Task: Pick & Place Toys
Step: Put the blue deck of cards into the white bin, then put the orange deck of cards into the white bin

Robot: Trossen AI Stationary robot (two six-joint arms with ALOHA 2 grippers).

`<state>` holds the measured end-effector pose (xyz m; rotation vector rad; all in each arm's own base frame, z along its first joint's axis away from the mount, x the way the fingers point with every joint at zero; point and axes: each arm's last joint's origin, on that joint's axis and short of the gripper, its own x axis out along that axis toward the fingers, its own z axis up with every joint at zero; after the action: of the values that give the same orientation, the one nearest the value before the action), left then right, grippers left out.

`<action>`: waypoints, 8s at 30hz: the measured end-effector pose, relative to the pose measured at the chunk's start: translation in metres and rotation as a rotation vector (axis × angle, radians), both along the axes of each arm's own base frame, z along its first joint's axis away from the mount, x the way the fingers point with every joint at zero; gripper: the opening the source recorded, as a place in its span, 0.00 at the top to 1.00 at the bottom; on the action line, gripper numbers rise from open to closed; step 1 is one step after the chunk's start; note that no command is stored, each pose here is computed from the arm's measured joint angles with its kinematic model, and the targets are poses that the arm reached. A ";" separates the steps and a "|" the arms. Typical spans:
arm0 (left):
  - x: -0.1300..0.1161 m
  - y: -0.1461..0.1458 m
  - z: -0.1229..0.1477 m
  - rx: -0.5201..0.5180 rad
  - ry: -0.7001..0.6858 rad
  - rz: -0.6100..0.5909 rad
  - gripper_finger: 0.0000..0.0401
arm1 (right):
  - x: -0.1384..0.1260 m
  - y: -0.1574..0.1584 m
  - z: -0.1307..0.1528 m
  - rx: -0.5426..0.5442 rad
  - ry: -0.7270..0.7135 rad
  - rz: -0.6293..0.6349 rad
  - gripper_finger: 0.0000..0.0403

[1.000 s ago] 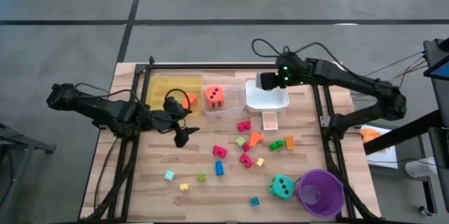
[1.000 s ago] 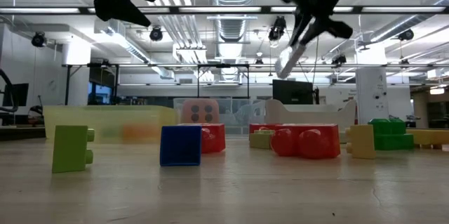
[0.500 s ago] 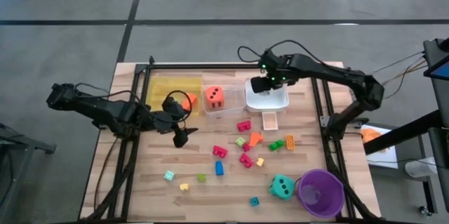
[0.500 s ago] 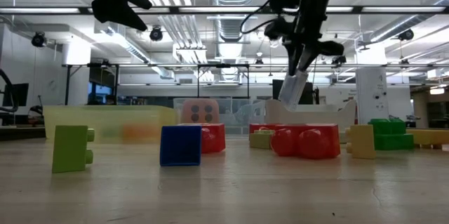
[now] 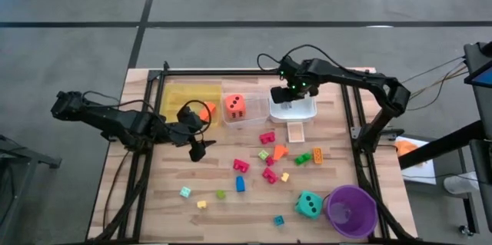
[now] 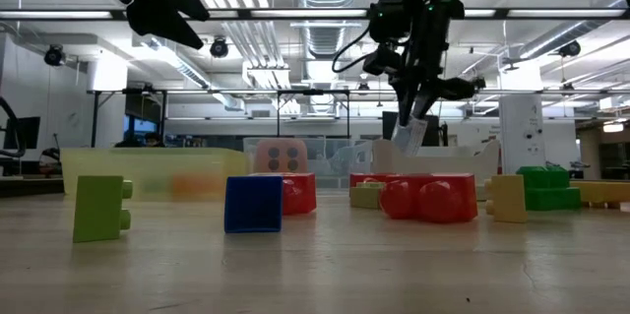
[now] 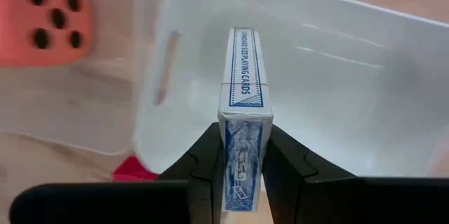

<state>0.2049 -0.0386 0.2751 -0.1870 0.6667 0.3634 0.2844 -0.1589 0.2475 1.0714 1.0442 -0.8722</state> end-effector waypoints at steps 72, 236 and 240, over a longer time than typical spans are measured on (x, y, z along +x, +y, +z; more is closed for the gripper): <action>0.000 0.000 -0.001 0.003 0.005 -0.002 0.08 | 0.004 0.000 -0.005 -0.190 0.372 0.172 0.85; -0.004 0.001 -0.004 0.012 0.055 0.000 0.09 | 0.027 0.150 0.008 -0.147 0.513 0.237 0.42; -0.004 0.001 -0.004 0.011 0.055 0.001 0.09 | 0.025 0.152 0.002 -0.147 0.530 0.222 0.30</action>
<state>0.2011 -0.0377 0.2712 -0.1673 0.7184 0.3742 0.3091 -0.0067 0.2491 0.5931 1.4808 -1.0590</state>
